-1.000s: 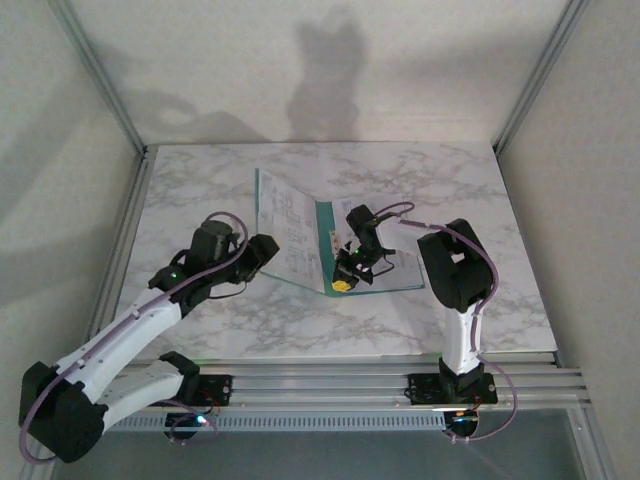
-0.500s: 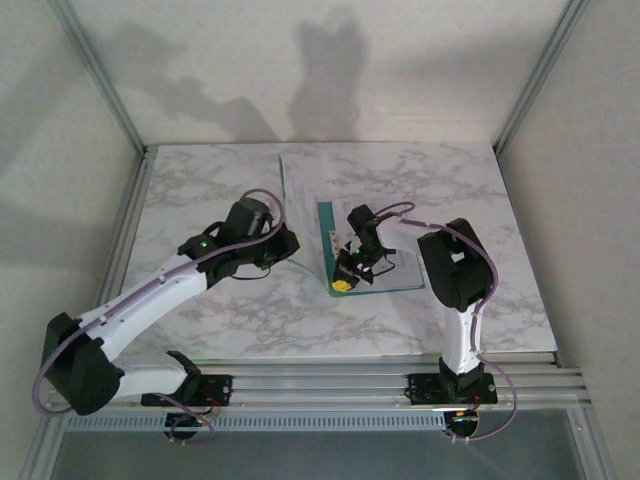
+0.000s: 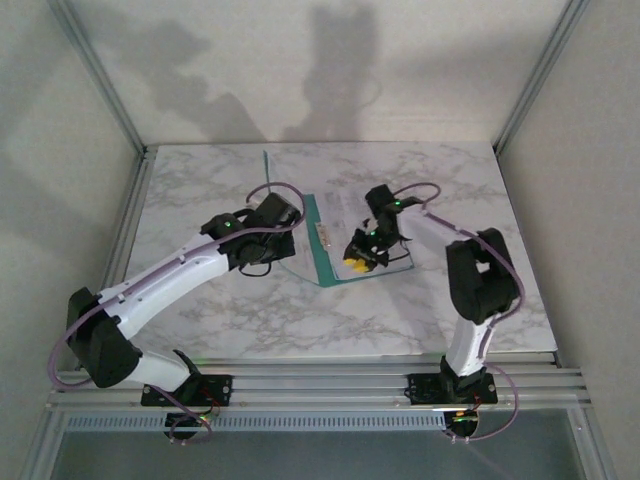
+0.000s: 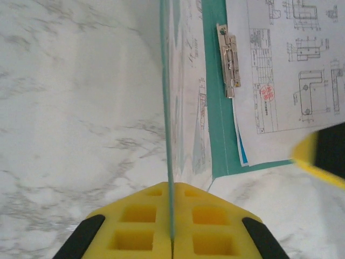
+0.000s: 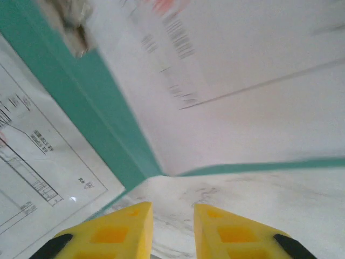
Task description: Put the files into the folder
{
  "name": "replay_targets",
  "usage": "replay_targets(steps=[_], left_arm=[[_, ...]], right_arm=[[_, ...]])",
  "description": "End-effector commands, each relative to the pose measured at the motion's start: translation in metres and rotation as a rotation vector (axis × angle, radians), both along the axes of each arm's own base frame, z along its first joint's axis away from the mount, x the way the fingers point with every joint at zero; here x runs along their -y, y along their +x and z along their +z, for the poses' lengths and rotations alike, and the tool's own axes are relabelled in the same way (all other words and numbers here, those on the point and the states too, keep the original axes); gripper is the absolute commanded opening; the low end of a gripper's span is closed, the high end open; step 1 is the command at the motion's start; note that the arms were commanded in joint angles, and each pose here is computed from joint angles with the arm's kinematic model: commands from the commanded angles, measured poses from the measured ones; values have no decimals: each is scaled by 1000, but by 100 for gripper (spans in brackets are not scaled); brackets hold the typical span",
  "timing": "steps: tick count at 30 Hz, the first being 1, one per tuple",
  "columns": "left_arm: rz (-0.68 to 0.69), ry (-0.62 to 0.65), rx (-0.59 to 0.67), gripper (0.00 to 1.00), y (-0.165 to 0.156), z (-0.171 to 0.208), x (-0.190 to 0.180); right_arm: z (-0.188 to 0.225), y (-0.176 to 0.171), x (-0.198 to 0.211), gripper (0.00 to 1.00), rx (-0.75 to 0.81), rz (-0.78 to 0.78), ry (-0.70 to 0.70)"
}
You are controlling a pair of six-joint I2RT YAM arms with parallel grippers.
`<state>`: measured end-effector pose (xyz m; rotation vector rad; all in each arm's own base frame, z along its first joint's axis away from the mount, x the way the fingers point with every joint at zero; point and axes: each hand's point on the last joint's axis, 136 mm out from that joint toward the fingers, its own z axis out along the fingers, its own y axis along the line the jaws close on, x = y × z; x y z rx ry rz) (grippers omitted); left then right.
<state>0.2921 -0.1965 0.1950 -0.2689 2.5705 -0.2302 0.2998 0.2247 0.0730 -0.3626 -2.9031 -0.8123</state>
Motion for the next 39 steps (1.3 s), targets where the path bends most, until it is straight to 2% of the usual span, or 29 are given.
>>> replay_targets(steps=[1,6,9,11,18,23,31,39], left_arm=[[-7,181,27,0,-1,12,-32],[-74,301,-2,0,-2,17,-44],[-102,348,-15,0,2,19,-44],[-111,329,-5,2,9,24,-35],[-155,66,54,33,38,43,40],[-218,-103,45,36,48,42,95],[-408,-384,5,51,47,25,197],[-438,-444,-96,52,51,-47,234]], right_arm=[[-3,7,46,26,8,-111,-69],[-21,26,87,21,2,-206,-127],[-35,33,85,16,-23,-209,-138],[-45,32,85,12,-52,-214,-161],[-76,12,90,5,-165,-214,-230],[-82,3,94,4,-188,-216,-251],[-77,-2,104,4,-171,-232,-291],[-29,3,138,8,1,-345,-429]])
